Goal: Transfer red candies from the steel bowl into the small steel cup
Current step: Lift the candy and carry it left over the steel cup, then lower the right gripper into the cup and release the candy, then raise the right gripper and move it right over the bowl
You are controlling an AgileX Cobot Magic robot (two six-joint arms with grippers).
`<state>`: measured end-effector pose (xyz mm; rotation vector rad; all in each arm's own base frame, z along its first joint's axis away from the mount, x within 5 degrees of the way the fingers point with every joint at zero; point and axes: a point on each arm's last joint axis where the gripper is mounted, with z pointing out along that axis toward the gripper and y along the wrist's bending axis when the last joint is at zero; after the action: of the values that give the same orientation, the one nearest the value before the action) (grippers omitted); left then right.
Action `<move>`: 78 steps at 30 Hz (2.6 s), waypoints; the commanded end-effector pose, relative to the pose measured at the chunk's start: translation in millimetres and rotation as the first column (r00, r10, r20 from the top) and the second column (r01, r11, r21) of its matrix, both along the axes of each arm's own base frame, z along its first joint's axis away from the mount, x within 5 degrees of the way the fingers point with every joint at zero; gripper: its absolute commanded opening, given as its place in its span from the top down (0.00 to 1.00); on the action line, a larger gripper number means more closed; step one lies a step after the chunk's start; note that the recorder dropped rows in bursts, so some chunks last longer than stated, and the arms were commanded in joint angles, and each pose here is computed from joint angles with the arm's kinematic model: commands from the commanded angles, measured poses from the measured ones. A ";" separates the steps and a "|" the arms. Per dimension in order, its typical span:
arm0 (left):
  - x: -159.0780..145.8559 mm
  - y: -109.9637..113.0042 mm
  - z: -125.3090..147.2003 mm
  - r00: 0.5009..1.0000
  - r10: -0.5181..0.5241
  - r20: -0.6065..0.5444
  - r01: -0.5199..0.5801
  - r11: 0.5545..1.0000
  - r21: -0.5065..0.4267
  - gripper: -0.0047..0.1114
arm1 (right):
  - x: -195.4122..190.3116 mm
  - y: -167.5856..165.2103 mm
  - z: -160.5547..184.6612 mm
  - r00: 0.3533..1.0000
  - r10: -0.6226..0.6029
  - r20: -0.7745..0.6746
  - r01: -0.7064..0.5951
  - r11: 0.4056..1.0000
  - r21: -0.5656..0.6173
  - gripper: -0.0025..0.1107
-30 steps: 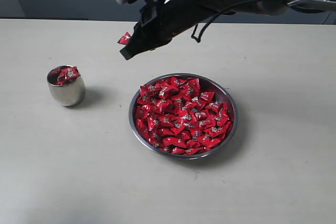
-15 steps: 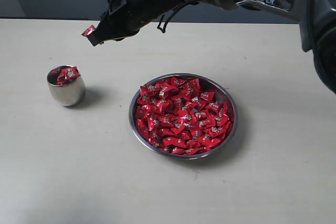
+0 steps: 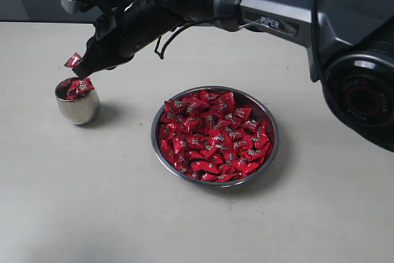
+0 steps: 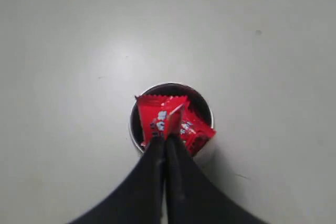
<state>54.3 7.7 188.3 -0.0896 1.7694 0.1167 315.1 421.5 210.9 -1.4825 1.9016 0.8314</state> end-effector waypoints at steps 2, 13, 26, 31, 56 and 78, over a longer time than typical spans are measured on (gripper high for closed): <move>-0.2 -0.1 -0.9 1.000 0.001 0.003 -0.001 1.000 -0.003 0.96 | -5.8 9.2 -7.4 1.000 0.030 0.002 -0.030 1.000 -0.005 0.98; -0.2 -0.1 -0.9 1.000 0.001 0.003 -0.001 1.000 -0.003 0.96 | -4.4 19.5 -5.9 1.000 0.023 0.018 -0.023 0.999 0.032 0.98; -0.2 -0.1 -0.9 1.000 0.001 0.003 -0.001 1.000 -0.003 0.96 | -6.2 25.9 -17.8 1.000 0.010 0.016 -0.011 0.999 0.033 0.98; -0.2 -0.1 -0.9 1.000 0.001 0.003 -0.001 1.000 -0.003 0.96 | -7.7 28.8 -25.0 1.000 0.009 0.008 -0.009 1.000 0.028 0.98; -0.2 -0.1 -0.9 1.000 0.001 0.003 -0.001 1.000 -0.003 0.96 | -5.4 29.6 -23.7 1.000 0.003 0.020 -0.004 0.999 0.035 0.64; -0.2 -0.1 -0.9 1.000 0.001 0.003 -0.001 1.000 -0.003 0.96 | -7.6 23.1 15.4 0.996 -0.011 0.083 0.005 0.998 0.067 0.66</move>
<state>54.3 7.7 188.3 -0.0896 1.7694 0.1167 308.9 446.7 208.1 -1.4600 1.8316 0.8117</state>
